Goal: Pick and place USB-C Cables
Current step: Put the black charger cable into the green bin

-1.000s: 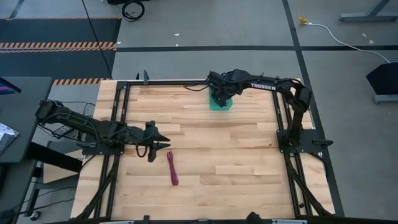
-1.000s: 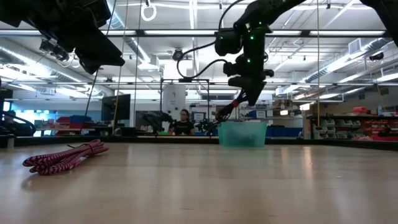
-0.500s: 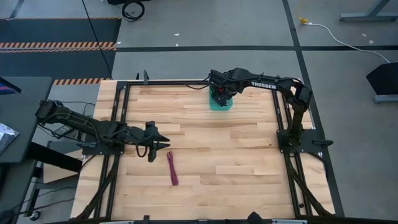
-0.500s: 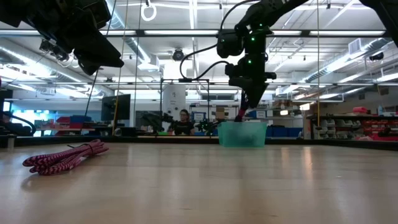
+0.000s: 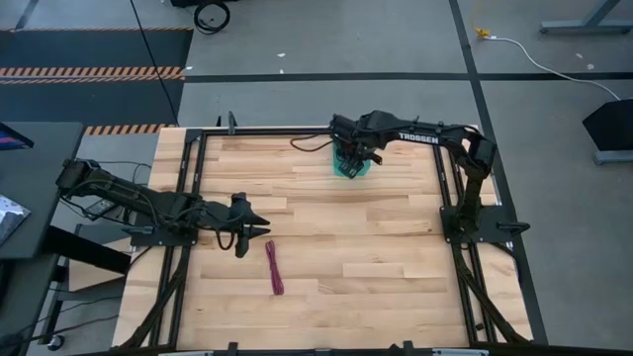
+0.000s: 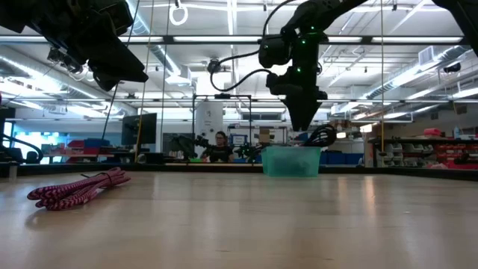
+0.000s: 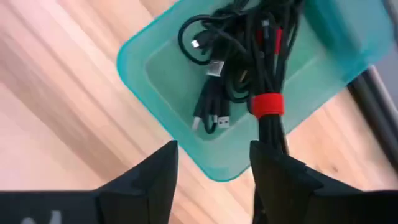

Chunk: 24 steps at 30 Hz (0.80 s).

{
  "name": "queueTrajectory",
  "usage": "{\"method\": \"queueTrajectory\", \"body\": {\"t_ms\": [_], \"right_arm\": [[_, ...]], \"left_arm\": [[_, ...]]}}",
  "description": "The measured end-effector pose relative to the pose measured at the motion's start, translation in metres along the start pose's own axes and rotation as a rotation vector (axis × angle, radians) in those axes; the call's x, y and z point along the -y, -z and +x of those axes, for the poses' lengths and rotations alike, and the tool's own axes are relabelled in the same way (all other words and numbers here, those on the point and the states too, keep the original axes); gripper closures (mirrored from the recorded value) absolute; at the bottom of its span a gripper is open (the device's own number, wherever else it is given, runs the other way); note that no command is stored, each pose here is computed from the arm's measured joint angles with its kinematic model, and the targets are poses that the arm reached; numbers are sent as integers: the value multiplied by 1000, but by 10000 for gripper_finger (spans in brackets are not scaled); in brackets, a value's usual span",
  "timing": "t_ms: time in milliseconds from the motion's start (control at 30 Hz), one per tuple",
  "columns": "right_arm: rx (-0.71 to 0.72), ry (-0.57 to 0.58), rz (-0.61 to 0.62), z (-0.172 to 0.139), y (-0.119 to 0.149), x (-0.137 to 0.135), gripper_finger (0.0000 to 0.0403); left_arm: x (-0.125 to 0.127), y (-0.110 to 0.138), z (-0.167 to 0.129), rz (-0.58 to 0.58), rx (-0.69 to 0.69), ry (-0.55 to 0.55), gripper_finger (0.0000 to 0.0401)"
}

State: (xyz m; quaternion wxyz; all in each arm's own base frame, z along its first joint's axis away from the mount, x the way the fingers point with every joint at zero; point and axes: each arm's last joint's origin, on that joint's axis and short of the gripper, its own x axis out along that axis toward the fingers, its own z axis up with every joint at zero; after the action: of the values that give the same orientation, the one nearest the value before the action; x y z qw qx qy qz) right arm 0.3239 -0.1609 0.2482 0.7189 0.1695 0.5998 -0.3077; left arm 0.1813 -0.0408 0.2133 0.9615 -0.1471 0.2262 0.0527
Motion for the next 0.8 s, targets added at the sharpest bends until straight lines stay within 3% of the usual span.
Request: {"method": "queueTrajectory", "body": {"t_ms": [67,200,267,467,800], "right_arm": [[8,58,-18,0,1,-1,191],[-22,314,-32,-2,8,8,190],[-62,377,-39,-3,13,12,194],[-154,207,-24,-1,16,15,206],[-143,186,-52,-13,20,17,208]], "left_arm": [[0,0,0,0,0,0,284],[0,1,0,2,-8,-4,284],[-1,2,0,4,-15,-7,285],[-1,2,0,5,-19,-9,285],[-1,3,0,7,-27,-12,284]]}}
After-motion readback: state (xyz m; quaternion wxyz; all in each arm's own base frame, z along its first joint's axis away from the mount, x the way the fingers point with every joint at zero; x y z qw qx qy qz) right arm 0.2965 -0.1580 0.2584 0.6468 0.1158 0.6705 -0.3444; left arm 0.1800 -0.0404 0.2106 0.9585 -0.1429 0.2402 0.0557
